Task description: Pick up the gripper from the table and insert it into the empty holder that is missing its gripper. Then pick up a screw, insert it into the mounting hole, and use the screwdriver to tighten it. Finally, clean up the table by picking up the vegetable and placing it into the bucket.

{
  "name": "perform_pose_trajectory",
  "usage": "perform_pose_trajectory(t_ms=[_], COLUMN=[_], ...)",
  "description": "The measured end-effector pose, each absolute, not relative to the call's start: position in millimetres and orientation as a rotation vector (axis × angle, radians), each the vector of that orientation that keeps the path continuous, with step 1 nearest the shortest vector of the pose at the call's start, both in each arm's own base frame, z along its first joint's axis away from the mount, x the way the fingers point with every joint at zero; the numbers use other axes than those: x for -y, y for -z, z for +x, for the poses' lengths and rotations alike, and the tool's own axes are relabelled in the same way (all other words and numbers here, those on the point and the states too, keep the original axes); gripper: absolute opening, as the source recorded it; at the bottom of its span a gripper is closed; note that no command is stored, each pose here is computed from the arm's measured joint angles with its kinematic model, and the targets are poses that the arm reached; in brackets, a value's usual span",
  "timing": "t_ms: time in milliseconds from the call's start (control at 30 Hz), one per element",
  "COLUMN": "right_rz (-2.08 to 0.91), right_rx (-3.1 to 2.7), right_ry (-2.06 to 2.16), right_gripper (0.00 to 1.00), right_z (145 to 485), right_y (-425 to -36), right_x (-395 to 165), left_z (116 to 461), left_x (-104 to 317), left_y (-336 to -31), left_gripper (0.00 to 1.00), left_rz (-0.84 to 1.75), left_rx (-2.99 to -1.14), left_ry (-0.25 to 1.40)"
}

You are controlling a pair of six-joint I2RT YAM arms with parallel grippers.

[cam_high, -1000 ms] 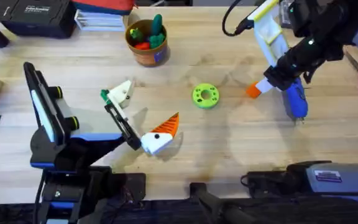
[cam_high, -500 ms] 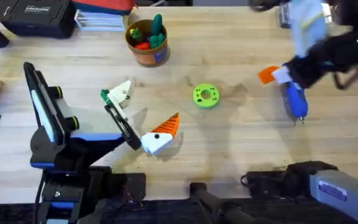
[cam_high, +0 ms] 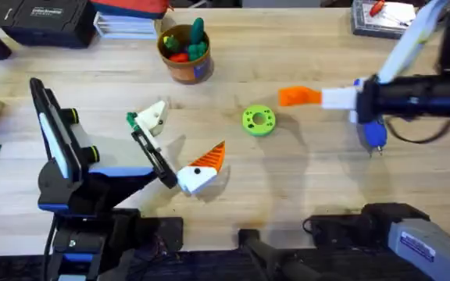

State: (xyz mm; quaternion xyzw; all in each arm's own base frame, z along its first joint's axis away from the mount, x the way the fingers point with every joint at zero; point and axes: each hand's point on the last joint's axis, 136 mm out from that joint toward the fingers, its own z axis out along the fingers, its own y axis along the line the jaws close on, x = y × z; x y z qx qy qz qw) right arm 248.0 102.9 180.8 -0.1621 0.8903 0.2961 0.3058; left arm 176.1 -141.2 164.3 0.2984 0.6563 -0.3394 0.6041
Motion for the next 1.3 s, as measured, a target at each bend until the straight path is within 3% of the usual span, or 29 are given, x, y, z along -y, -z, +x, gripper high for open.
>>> perform_pose_trajectory(t_ms=[300, 633, 1033, 1300], right_rz=[-0.246, -0.071, -0.239, -0.199], right_rx=[-2.282, -2.420, -2.363, -2.483], right_ry=[-1.326, -1.603, -1.881, -2.069], right_gripper=[0.012, 0.012, 0.012, 0.012], right_z=[268, 271, 251, 240], right_y=[-184, -161, -173, -151], right_x=[-179, -233, -291, -302], left_z=[176, 176, 176, 176], left_x=[141, 141, 141, 141], left_y=[-164, -164, -164, -164], left_gripper=[0.986, 0.986, 0.985, 0.986], left_rz=[0.691, 0.691, 0.691, 0.690], left_rx=[-1.519, -1.519, -1.519, -1.519], left_ry=[0.786, 0.786, 0.786, 0.786])
